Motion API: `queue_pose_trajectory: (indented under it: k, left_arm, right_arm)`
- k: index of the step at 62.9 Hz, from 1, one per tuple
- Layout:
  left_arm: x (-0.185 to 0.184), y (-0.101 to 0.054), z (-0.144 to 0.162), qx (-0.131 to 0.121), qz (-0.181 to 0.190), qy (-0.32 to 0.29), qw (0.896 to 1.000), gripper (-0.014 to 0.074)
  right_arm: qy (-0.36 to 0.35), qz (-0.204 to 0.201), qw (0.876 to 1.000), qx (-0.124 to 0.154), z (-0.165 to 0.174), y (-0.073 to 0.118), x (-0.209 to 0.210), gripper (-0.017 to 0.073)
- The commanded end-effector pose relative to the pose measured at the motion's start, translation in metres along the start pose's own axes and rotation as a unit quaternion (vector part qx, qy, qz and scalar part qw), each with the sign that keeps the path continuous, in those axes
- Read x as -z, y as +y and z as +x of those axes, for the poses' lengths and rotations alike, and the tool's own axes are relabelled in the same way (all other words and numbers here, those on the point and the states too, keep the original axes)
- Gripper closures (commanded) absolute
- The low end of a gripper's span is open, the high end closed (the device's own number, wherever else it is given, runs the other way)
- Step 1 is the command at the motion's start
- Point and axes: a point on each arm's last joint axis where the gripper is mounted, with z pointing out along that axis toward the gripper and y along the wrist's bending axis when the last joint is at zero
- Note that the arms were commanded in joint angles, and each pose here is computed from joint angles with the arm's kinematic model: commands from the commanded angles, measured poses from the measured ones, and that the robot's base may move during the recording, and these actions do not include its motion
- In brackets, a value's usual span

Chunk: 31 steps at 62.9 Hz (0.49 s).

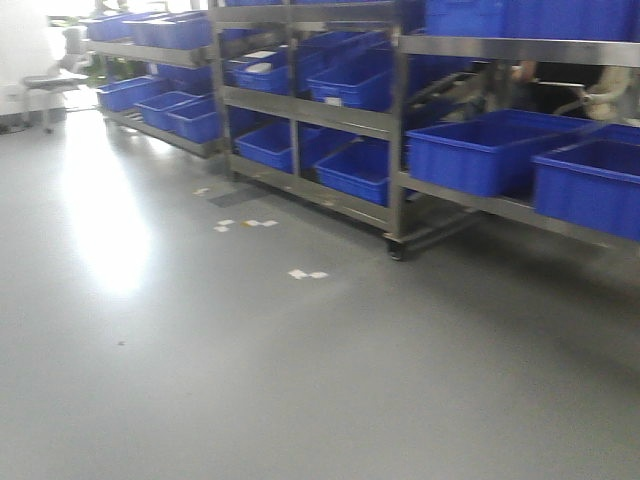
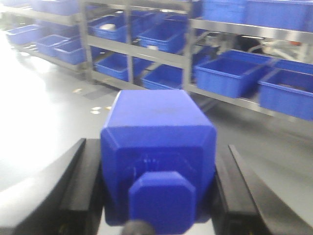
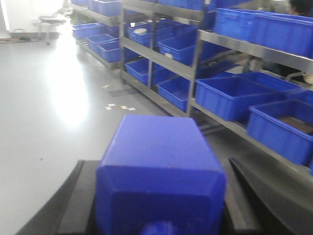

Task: Pick and sort blue part to right shelf
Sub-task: 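Drive along the aisle toward the shelf of empty blue bins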

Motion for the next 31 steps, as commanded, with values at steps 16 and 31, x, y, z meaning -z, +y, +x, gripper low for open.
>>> queue_pose_trajectory:
  k: [16, 31]
  left_arm:
    - [0.0028, 0.0021, -0.0189, 0.007, -0.013, -0.055, 0.998, 0.0262]
    - [0.0028, 0.0021, -0.0189, 0.007, -0.013, -0.055, 0.998, 0.0262]
  right_arm:
    - [-0.056, 0.001, 0.998, 0.012, -0.0176, -0.0003, 0.0014, 0.0166]
    - [-0.056, 0.001, 0.998, 0.012, -0.0176, -0.0003, 0.0014, 0.0166]
